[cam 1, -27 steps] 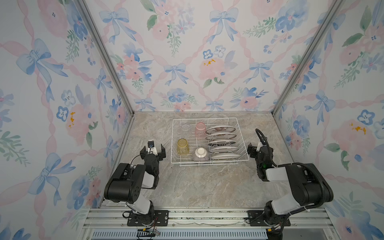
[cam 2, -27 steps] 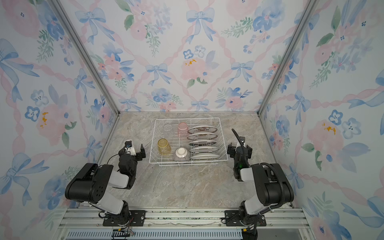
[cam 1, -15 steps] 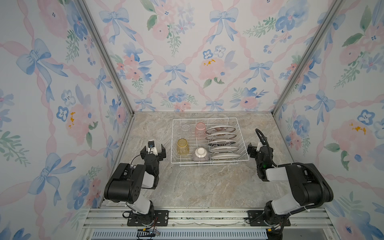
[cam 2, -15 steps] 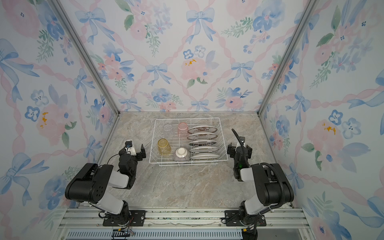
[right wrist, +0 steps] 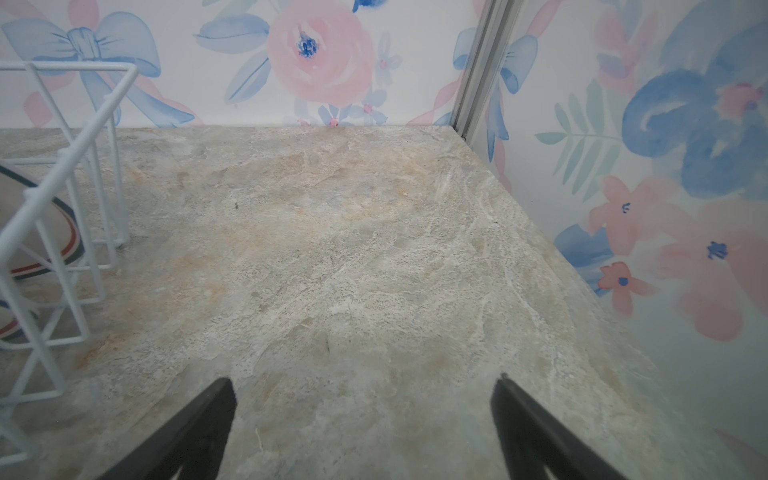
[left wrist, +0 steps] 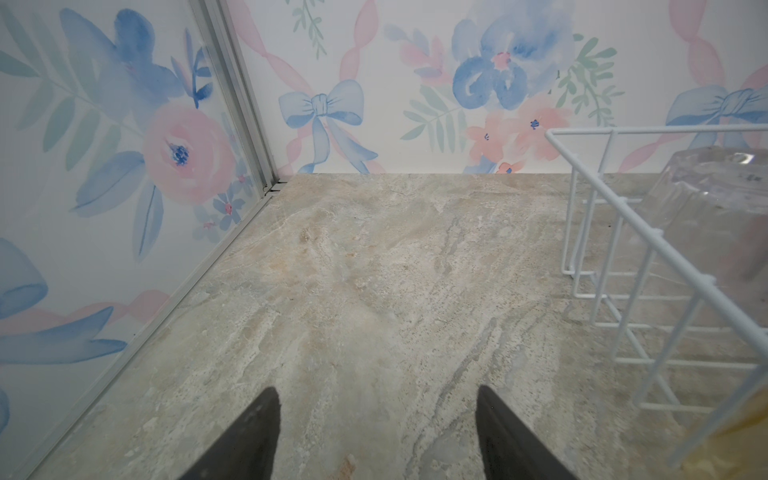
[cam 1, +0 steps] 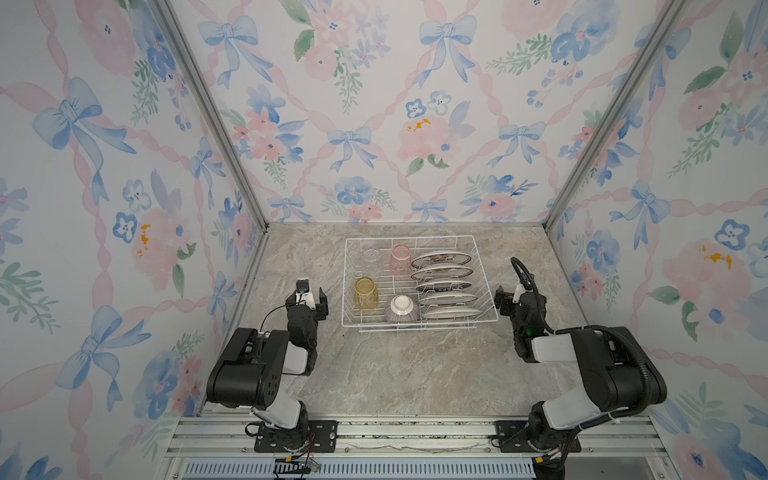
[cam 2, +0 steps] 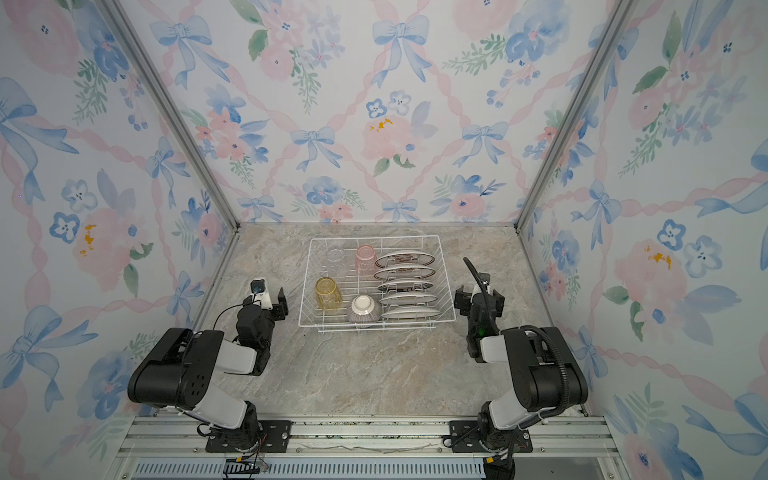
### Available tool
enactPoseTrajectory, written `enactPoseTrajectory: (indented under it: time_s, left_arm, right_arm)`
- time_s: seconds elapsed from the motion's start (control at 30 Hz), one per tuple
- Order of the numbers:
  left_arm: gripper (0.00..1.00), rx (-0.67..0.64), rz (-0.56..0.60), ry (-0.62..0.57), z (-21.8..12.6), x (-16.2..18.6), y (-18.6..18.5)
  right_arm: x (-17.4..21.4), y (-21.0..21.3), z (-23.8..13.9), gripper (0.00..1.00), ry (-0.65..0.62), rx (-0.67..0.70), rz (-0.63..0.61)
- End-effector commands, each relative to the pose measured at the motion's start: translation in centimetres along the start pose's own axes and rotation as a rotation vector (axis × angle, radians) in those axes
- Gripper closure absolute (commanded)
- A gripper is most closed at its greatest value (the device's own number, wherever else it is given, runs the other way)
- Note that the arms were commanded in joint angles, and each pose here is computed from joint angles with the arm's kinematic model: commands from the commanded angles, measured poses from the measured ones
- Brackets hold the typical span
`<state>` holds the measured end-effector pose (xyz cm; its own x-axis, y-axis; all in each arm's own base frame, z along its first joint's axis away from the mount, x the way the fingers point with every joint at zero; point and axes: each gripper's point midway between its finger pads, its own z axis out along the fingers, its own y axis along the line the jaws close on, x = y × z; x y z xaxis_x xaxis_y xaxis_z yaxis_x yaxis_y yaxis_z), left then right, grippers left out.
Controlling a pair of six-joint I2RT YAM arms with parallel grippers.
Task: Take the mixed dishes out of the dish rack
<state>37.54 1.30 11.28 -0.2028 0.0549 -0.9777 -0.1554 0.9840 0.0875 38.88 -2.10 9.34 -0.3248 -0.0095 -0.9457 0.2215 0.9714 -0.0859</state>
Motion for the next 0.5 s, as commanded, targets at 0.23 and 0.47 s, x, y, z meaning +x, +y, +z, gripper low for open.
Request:
enactPoseTrajectory:
  time_s: [0.23,0.47]
  left_arm:
    - [0.34,-0.036,0.01,-0.084,-1.2,-8.5,-2.3]
    - [0.34,0.031,-0.008,-0.091,-1.0,-12.0,-7.1]
  right_arm:
    - [-1.2,-0.5,0.1,0.07,-0.006,0.014,0.036]
    - [-2.2,-0.2,-0.5,0.12,-0.037,-0.003,0.025]
